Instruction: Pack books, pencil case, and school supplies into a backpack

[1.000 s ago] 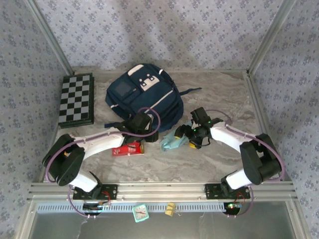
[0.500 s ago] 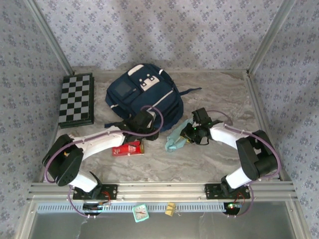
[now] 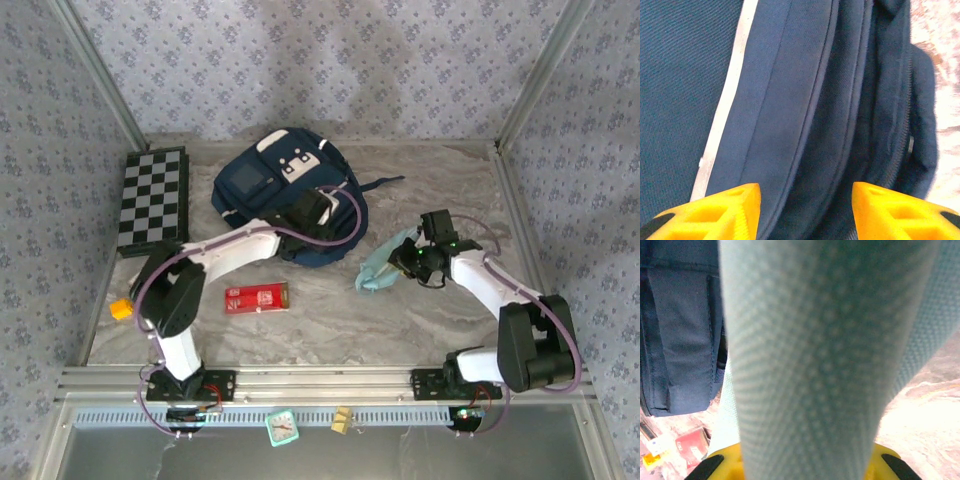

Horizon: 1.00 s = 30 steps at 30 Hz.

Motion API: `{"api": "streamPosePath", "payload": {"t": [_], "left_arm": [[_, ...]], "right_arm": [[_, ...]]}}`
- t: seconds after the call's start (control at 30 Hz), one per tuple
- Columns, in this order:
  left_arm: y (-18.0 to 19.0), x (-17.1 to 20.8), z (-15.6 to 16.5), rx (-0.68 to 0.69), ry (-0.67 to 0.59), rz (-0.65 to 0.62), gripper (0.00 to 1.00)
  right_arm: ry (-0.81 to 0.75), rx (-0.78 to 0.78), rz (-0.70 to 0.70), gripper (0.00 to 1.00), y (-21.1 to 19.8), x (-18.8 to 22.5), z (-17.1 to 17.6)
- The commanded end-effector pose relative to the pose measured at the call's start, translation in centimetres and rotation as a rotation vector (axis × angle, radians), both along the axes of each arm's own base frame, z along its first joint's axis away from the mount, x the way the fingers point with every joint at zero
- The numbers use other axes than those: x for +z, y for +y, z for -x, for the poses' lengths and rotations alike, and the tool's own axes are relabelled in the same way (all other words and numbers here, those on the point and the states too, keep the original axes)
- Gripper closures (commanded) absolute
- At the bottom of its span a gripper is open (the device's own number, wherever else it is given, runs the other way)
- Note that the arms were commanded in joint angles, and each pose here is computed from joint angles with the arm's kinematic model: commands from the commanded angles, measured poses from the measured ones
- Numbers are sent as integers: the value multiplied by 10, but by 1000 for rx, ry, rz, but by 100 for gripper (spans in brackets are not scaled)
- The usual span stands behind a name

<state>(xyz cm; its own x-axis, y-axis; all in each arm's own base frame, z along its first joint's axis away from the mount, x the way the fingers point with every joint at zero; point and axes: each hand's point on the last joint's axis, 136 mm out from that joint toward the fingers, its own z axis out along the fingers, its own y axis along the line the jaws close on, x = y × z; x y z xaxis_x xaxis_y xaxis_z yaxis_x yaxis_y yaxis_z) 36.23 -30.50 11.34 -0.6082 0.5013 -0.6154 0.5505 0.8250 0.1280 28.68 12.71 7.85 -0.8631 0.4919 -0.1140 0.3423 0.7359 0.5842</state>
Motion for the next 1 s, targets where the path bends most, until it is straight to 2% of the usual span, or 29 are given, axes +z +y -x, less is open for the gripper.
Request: {"api": "streamPosePath", "payload": {"t": [0.0, 0.2, 0.3, 0.5, 0.73, 0.97], "left_arm": [[6, -1, -23, -15, -58, -144, 48], [19, -24, -59, 53, -99, -311, 51], [19, -22, -67, 65, -117, -322, 64], [11, 14, -73, 63, -158, -267, 100], [-2, 100, -59, 87, -172, -46, 100], [-4, 172, -60, 176, -189, 75, 100]], "right_arm": [[-2, 30, -12, 81, -1, 5, 6], [5, 23, -25, 81, -3, 2, 6], [1, 20, -29, 82, -4, 3, 4], [-18, 38, -26, 82, -6, 10, -1], [-109, 129, -35, 81, 5, 44, -18], [-203, 273, -46, 79, 42, 81, -50]]}}
